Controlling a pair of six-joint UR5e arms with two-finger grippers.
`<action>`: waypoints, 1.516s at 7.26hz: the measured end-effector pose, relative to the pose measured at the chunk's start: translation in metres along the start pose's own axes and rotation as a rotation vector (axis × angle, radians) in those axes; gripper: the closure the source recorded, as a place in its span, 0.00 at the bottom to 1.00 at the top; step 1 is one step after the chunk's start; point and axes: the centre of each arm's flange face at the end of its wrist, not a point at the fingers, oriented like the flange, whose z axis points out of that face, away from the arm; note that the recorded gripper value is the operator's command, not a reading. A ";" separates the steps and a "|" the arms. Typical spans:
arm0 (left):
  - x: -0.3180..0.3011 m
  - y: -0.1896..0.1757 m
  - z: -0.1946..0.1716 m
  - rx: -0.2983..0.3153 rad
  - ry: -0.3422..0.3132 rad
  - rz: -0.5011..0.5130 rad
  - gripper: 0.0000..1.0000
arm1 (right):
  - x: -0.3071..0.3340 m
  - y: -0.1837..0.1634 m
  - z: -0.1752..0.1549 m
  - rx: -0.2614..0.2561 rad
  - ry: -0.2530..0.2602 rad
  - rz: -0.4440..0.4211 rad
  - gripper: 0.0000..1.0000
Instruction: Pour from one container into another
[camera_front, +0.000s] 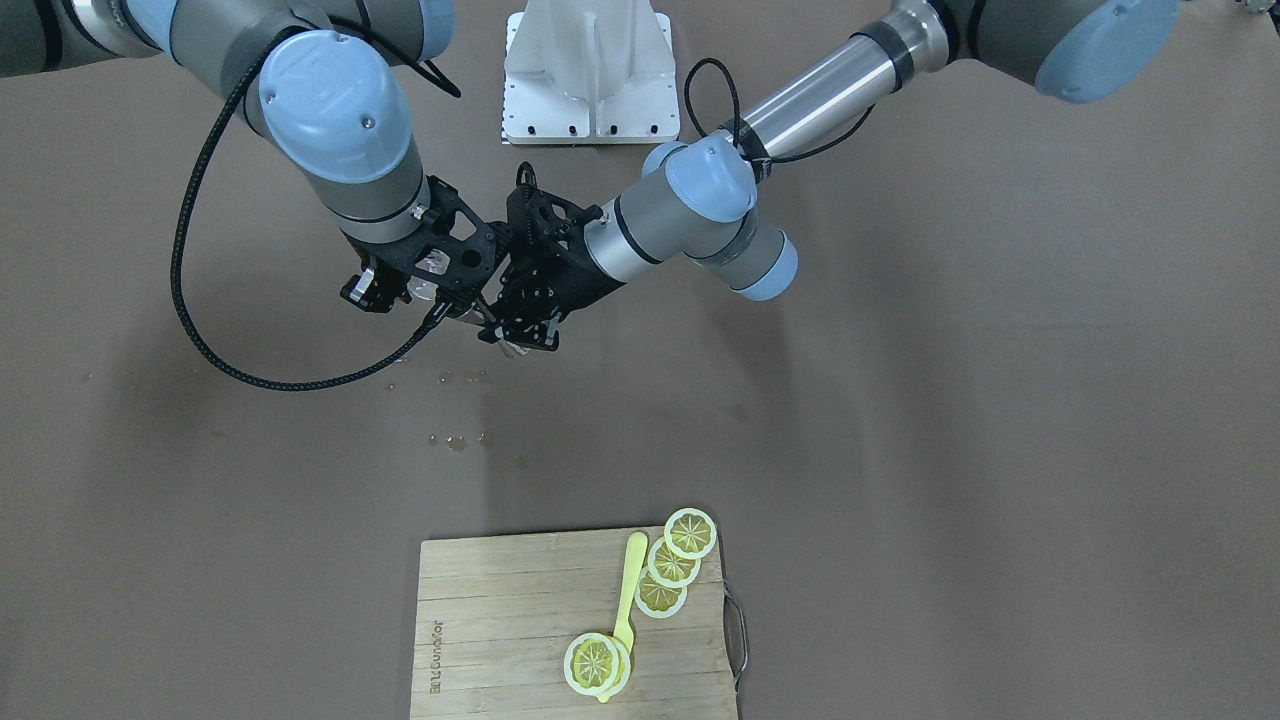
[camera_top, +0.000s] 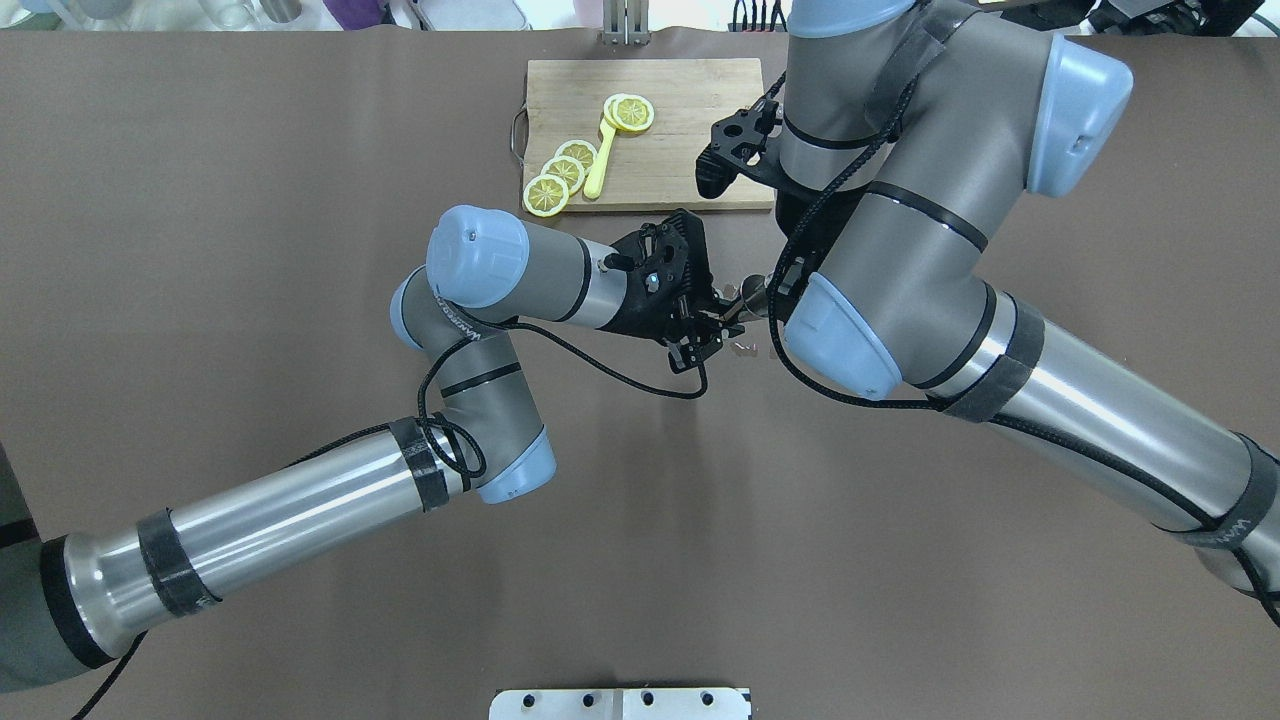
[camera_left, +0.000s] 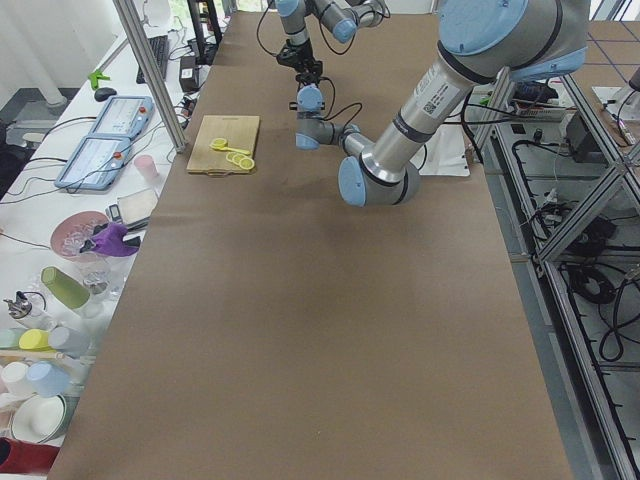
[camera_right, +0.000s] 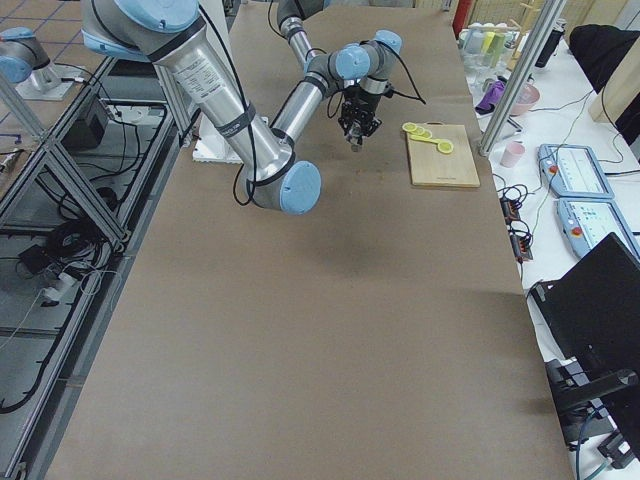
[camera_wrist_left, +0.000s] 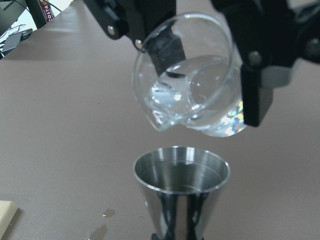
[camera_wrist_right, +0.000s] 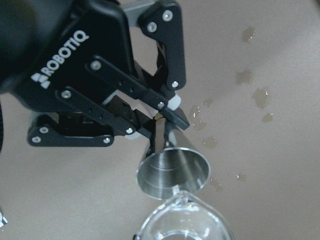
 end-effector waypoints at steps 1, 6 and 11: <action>0.000 0.000 0.000 0.000 0.000 0.000 1.00 | 0.000 0.000 0.000 -0.008 -0.001 -0.002 1.00; 0.001 0.000 0.000 0.000 0.000 0.000 1.00 | 0.002 -0.011 0.001 -0.053 -0.008 -0.019 1.00; 0.000 -0.001 0.000 0.003 0.001 0.001 1.00 | 0.002 -0.015 0.000 -0.077 -0.012 -0.024 1.00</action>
